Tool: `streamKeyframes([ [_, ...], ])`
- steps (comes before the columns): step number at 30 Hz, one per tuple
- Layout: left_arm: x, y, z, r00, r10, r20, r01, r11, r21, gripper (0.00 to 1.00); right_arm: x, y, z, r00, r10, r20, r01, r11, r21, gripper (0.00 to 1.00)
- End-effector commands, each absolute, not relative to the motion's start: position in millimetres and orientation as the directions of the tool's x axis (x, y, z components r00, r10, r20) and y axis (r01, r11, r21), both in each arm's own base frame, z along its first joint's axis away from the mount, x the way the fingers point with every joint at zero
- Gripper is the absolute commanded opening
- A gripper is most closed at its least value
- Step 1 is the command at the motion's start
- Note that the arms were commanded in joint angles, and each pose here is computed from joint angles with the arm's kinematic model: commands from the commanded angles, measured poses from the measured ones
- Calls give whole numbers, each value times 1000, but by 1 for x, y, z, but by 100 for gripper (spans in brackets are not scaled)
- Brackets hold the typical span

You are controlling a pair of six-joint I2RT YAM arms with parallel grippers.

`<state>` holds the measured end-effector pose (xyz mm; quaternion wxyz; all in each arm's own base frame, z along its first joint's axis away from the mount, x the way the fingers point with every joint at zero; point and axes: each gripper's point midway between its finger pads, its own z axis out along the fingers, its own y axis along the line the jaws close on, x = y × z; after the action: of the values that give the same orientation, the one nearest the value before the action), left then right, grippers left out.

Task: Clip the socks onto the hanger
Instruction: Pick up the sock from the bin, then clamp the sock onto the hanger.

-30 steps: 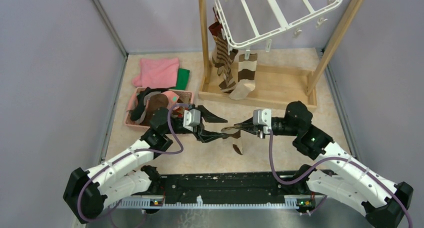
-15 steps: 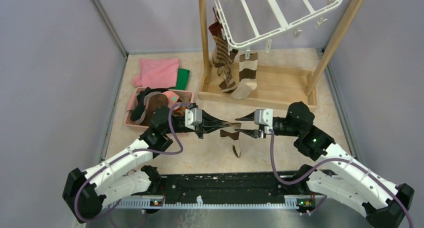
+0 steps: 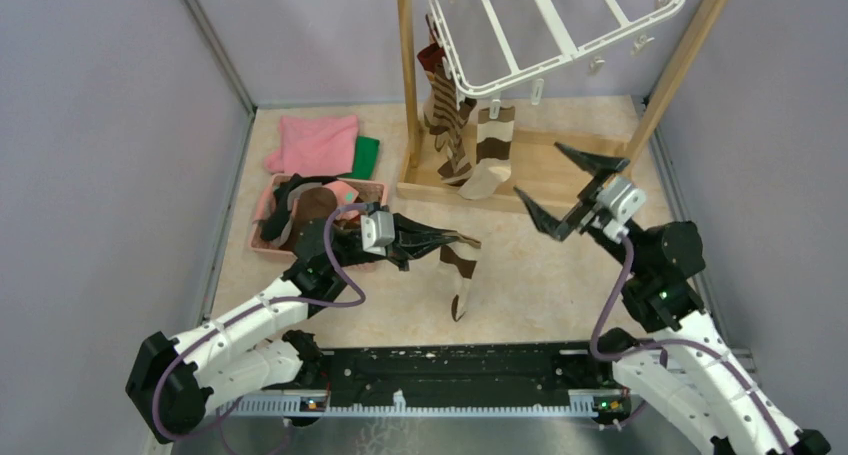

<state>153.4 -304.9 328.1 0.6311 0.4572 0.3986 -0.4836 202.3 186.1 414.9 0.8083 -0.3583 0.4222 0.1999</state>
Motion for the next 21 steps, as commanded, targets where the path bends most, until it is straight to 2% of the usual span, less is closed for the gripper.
streamKeyframes([
  [1,144,-300,344,258,-292,-921,966,110,235,0,227,158,459,520,209,-828,-665,707,-239,90],
  [5,144,-292,346,276,-299,-913,959,153,240,0,254,132,458,400,408,-821,-773,632,-63,86],
  [9,142,-289,348,296,-297,-908,952,165,256,0,279,127,451,267,496,-826,-853,521,37,85],
  [13,143,-290,344,290,-286,-913,954,163,252,0,295,131,446,201,518,-831,-888,454,68,84],
  [18,144,-291,341,284,-282,-916,956,162,247,0,321,131,434,183,512,-839,-893,443,76,84],
  [21,144,-292,338,278,-276,-920,957,157,242,0,330,133,435,173,535,-827,-921,386,57,84],
])
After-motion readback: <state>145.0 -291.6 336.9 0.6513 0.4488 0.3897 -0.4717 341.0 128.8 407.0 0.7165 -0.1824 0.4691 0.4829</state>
